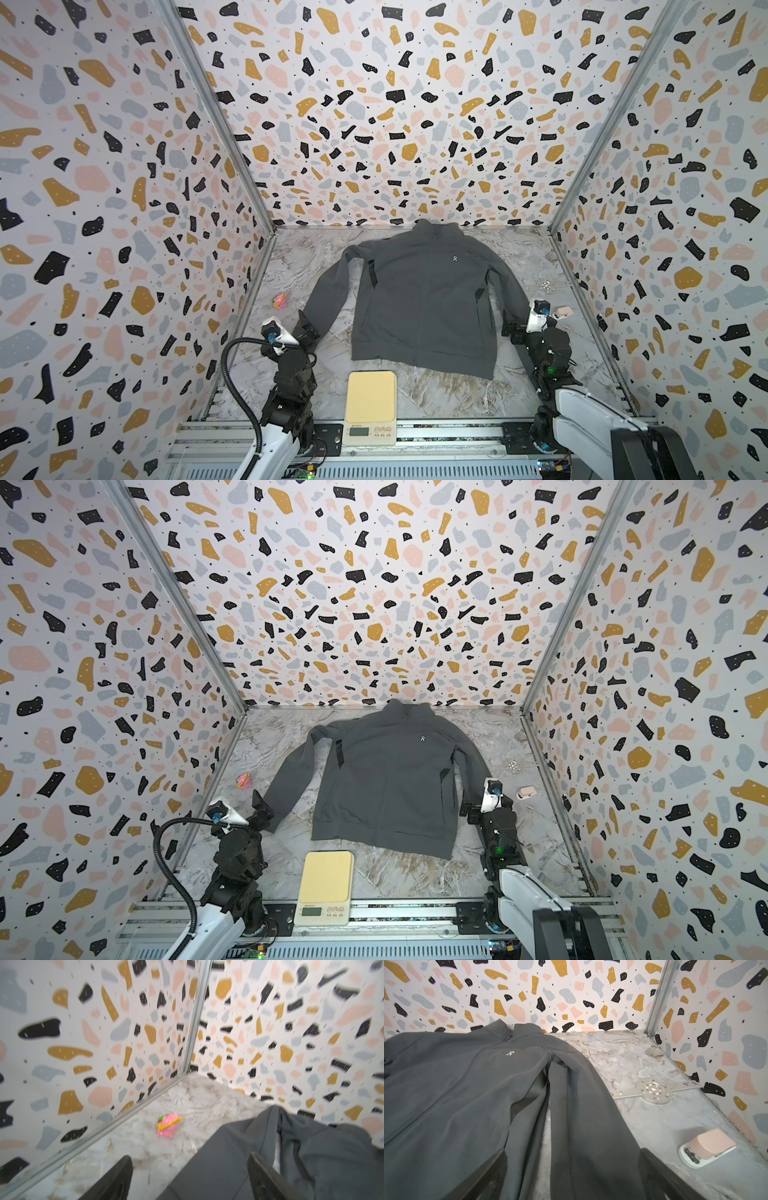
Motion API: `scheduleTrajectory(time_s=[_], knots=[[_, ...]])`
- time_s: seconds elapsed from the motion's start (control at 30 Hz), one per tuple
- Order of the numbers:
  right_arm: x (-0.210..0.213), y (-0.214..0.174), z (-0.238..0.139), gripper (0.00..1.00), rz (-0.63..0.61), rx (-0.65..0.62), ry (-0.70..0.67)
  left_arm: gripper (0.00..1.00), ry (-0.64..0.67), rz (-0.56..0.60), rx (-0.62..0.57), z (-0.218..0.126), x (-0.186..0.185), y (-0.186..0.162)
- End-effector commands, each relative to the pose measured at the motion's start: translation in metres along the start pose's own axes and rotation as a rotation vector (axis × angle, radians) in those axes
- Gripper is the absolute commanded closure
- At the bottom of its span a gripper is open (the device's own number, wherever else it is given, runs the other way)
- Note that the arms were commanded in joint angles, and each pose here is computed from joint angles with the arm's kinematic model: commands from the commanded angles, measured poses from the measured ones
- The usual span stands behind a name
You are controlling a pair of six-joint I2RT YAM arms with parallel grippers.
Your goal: Zip up the jacket
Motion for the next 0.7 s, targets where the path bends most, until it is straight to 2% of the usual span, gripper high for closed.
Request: scheduleTrajectory(time_s=[0.0,0.13,0.2,0.27,0.33,0.4,0.43,0.47,0.5,0.57,0.63,0.67], knots=[[0.015,0.037,0.011,0.01,-0.059,-0.125,0.062,0.04,0.070,0.001,-0.067,-0.008,0.021,-0.026],[0.020,0.040,0.022,0.01,-0.129,-0.165,0.074,0.00,0.046,0.093,-0.057,0.000,0.011,-0.022],[0.015,0.028,0.029,0.01,-0.126,-0.173,0.060,0.00,-0.014,0.147,-0.021,0.014,-0.006,-0.023],[0.020,0.037,0.031,0.01,-0.139,-0.248,0.075,0.00,-0.107,0.203,0.023,0.032,-0.032,-0.027],[0.017,0.022,0.042,0.01,-0.134,-0.109,0.077,0.00,-0.162,0.305,0.087,0.056,-0.056,-0.034],[0.021,0.031,0.037,0.01,-0.139,-0.184,0.104,0.00,-0.207,0.377,0.102,0.065,-0.068,-0.046],[0.020,0.030,0.038,0.01,-0.139,-0.172,0.101,0.00,-0.202,0.378,0.107,0.064,-0.064,-0.058],[0.018,0.028,0.041,0.01,-0.132,-0.152,0.087,0.00,-0.157,0.338,0.038,0.067,-0.058,-0.051],[0.014,0.028,0.043,0.01,-0.119,-0.145,0.065,0.00,-0.163,0.327,0.029,0.065,-0.058,-0.047],[0.003,0.027,0.050,0.01,-0.084,-0.126,-0.006,0.00,-0.203,0.362,0.120,0.066,-0.061,-0.060],[-0.002,0.026,0.054,0.01,-0.070,-0.103,-0.035,0.00,-0.146,0.320,0.040,0.068,-0.054,-0.049],[-0.002,0.026,0.054,0.01,-0.072,-0.105,-0.034,0.00,-0.146,0.322,0.080,0.070,-0.054,-0.052]])
Point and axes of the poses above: each gripper's point midway between its finger pads, its own z axis out along the fingers, its own x axis along the line the jaws close on, y = z × x, the point moved 1 cm from there along -z, back along the fingers, and after that the axes turned 10 degrees about z, right-handed, at the moved point
